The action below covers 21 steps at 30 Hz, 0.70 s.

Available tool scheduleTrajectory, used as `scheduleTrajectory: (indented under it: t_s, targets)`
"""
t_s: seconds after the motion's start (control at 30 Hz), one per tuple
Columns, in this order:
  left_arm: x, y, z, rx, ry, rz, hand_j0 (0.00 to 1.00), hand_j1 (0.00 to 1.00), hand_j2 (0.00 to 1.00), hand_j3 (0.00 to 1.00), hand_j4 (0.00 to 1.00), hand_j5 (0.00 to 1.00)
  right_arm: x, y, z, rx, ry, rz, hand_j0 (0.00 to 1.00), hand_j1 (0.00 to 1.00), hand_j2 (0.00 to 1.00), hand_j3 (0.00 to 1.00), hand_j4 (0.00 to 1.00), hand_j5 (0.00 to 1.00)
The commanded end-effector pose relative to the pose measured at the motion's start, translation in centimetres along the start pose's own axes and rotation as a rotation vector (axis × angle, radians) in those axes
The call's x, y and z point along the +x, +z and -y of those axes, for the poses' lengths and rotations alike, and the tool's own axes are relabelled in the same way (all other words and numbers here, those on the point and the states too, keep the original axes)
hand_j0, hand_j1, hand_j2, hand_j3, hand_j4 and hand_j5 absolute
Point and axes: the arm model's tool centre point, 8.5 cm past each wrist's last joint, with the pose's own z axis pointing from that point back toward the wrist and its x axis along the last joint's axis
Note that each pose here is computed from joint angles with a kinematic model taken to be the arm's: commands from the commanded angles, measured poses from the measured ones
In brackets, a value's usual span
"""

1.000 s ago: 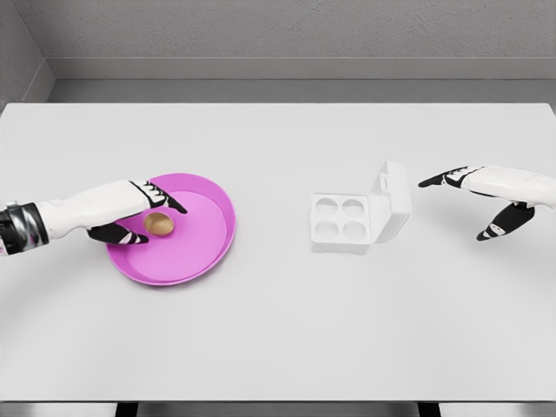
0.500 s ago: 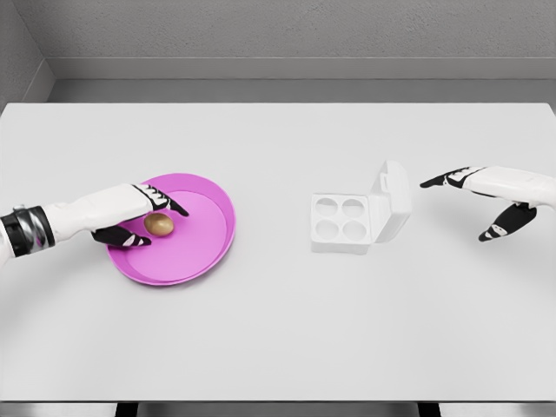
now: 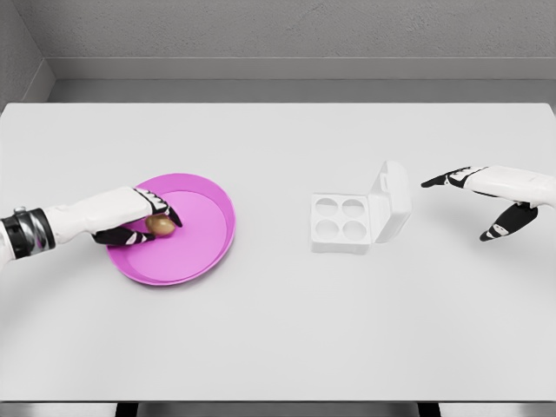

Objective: Pack egg into the box and close the box lid

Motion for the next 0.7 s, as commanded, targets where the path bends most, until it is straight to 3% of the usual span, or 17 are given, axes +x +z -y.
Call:
scheduleTrajectory:
  t_s: [0.0, 0.47, 0.57, 0.67]
  targets:
    - [-0.1, -0.1, 0.5, -0.013, 0.012, -0.001, 0.60, 0.60, 0.60, 0.60, 0.60, 0.60, 0.0, 0.1, 0.1, -0.003, -0.004, 0.000, 1.00, 1.00, 1.00, 1.00, 1.00, 1.00]
    - [0.0, 0.1, 0.5, -0.028, 0.040, 0.011, 0.34, 0.34, 0.34, 0.34, 0.34, 0.34, 0.0, 0.0, 0.1, -0.004, -0.005, 0.000, 1.00, 1.00, 1.00, 1.00, 1.00, 1.00]
    - [0.3, 0.0, 0.2, -0.030, 0.047, 0.026, 0.34, 0.34, 0.34, 0.34, 0.34, 0.34, 0.1, -0.1, 0.1, -0.006, -0.006, 0.004, 1.00, 1.00, 1.00, 1.00, 1.00, 1.00]
    - [1.3, -0.3, -1.2, -0.001, 0.022, 0.060, 0.33, 0.33, 0.33, 0.33, 0.33, 0.33, 0.1, -0.2, 0.1, -0.006, -0.007, 0.006, 1.00, 1.00, 1.00, 1.00, 1.00, 1.00]
